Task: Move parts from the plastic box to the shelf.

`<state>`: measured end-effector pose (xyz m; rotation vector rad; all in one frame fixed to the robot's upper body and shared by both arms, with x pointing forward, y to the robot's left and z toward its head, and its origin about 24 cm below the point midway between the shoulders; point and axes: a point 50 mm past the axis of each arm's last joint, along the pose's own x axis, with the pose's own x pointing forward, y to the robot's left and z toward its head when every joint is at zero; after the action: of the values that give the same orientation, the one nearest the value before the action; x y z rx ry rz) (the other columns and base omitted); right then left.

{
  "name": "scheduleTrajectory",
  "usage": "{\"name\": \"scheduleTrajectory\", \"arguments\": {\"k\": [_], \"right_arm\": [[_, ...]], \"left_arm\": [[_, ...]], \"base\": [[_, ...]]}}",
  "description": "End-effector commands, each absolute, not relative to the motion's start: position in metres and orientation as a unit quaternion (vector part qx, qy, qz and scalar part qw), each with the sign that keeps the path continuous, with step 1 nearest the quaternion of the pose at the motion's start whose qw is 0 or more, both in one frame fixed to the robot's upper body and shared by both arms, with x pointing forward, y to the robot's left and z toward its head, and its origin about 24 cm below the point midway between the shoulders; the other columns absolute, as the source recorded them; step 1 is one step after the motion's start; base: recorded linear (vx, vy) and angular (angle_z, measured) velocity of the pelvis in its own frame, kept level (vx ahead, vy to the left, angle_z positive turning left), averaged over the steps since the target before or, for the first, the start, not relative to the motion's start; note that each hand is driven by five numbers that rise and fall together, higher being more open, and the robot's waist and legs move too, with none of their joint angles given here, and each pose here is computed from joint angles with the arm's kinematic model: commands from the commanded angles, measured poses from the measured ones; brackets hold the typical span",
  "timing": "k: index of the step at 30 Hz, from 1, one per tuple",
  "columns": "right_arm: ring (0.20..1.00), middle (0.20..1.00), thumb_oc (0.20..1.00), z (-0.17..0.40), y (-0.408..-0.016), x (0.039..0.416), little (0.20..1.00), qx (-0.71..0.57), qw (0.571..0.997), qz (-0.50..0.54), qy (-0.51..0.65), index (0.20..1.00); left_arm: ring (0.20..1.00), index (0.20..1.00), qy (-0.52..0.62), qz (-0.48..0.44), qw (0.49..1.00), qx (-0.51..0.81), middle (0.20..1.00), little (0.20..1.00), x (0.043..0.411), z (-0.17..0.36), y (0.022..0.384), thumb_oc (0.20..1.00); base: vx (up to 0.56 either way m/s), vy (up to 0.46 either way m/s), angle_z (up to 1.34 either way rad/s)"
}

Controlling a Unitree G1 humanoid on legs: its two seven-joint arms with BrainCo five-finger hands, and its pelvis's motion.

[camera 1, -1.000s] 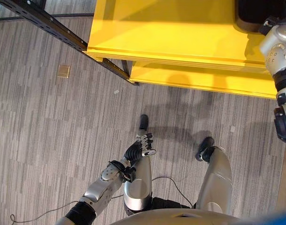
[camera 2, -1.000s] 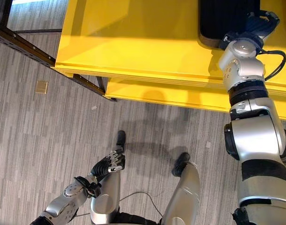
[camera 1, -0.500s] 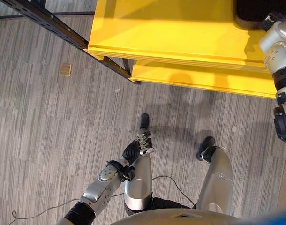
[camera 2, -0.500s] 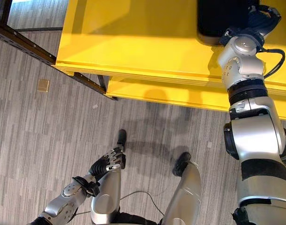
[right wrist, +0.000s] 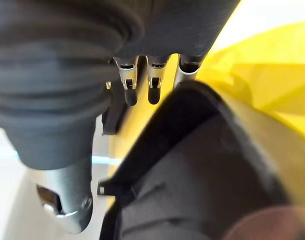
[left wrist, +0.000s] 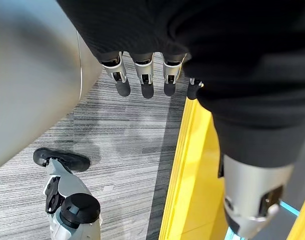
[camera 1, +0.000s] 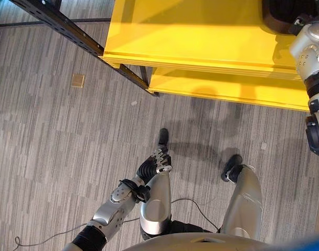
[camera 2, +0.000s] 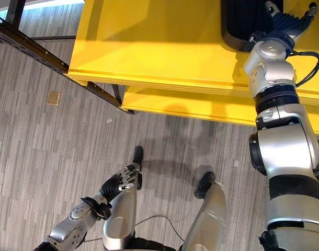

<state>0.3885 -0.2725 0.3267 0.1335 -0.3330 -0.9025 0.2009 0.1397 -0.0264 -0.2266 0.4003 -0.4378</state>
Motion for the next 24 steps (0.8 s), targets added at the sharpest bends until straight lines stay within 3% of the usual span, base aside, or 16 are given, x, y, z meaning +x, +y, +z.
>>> {"name": "scheduleTrajectory", "arguments": {"k": [1, 9, 17, 21, 24], "right_arm": [[1.000, 1.000, 1.000, 0.362, -0.269, 0.378, 1.000, 0.102, 0.867, -0.430, -0.231, 1.000], [1.000, 1.000, 1.000, 0.359, -0.254, 0.379, 1.000, 0.151, 0.870, -0.370, -0.290, 1.000], [1.000, 1.000, 1.000, 0.366, -0.216, 0.370, 1.000, 0.003, 0.877, -0.276, -0.393, 1.000], [1.000, 1.000, 1.000, 0.302, -0.214, 0.364, 1.000, -0.107, 0.902, -0.215, -0.360, 1.000], [1.000, 1.000, 1.000, 0.244, -0.199, 0.344, 1.000, -0.225, 0.896, -0.150, -0.353, 1.000]], "left_arm": [[1.000, 1.000, 0.184, -0.236, 0.948, -0.107, 1.000, 1.000, 0.195, -0.023, 0.136, 1.000], [1.000, 1.000, 0.178, -0.250, 0.944, -0.118, 1.000, 1.000, 0.197, -0.022, 0.124, 1.000], [1.000, 1.000, 0.186, -0.252, 0.943, -0.111, 1.000, 1.000, 0.195, -0.029, 0.123, 1.000], [1.000, 1.000, 0.192, -0.240, 0.946, -0.104, 1.000, 1.000, 0.184, -0.041, 0.128, 1.000], [1.000, 1.000, 0.192, -0.213, 0.951, -0.117, 1.000, 1.000, 0.181, -0.046, 0.134, 1.000]], "base": [[0.00, 0.000, 0.00], [0.00, 0.004, -0.01], [0.00, 0.021, -0.03], [0.09, 0.062, -0.06], [0.11, 0.099, -0.36]]}}
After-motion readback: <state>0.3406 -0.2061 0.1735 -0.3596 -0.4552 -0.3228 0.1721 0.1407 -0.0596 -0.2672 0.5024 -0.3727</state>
